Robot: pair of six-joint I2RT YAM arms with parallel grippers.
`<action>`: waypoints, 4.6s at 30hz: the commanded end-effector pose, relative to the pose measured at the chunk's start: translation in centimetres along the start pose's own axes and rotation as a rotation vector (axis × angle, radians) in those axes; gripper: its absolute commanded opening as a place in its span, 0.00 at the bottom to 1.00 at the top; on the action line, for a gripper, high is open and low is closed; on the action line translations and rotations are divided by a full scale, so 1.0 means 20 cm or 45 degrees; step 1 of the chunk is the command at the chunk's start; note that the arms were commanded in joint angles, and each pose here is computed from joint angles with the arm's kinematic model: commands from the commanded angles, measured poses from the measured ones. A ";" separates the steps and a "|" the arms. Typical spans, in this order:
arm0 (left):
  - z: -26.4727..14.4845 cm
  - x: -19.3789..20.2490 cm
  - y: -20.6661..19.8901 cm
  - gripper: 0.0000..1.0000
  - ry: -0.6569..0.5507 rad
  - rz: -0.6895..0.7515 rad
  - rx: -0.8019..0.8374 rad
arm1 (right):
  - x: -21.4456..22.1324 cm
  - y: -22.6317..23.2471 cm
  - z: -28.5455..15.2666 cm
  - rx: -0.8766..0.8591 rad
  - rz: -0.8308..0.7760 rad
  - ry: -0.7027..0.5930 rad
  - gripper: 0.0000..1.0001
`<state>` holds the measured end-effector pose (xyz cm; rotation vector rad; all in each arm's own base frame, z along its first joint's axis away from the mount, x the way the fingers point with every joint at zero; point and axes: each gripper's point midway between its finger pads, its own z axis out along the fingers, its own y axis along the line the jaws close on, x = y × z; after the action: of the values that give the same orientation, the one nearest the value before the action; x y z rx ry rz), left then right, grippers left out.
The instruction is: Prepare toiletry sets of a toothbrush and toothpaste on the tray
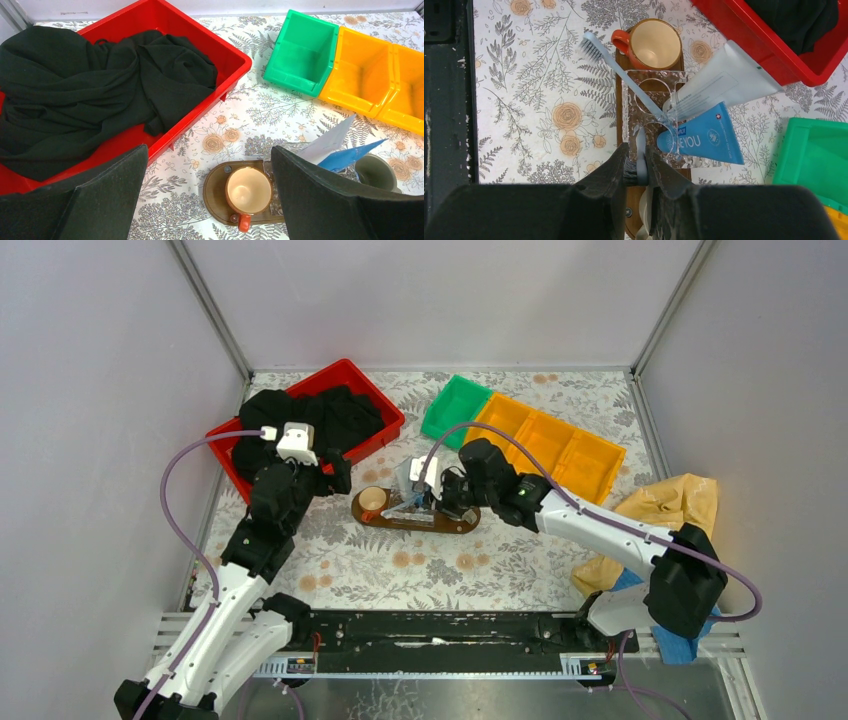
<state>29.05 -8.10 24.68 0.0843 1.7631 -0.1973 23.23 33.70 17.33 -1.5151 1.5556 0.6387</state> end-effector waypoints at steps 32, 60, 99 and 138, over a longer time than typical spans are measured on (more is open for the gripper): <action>0.02 -0.06 0.01 1.00 -0.073 -0.011 0.003 | -0.02 0.03 0.00 0.090 -0.219 0.022 0.22; 0.02 -0.06 0.01 1.00 -0.073 -0.014 0.001 | -0.08 0.08 -0.03 0.022 -0.187 -0.014 0.41; -0.54 -1.24 -0.54 1.00 -0.387 -0.325 0.752 | -0.85 -0.61 -1.68 1.022 0.454 -0.503 0.99; -0.76 -1.39 -0.56 1.00 -0.481 -0.291 0.831 | -1.04 -0.43 -1.99 1.084 0.547 -0.754 0.99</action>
<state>17.87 -14.94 56.41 0.2832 1.2580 -0.9036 20.97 10.27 56.20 -0.3105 1.4199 0.4644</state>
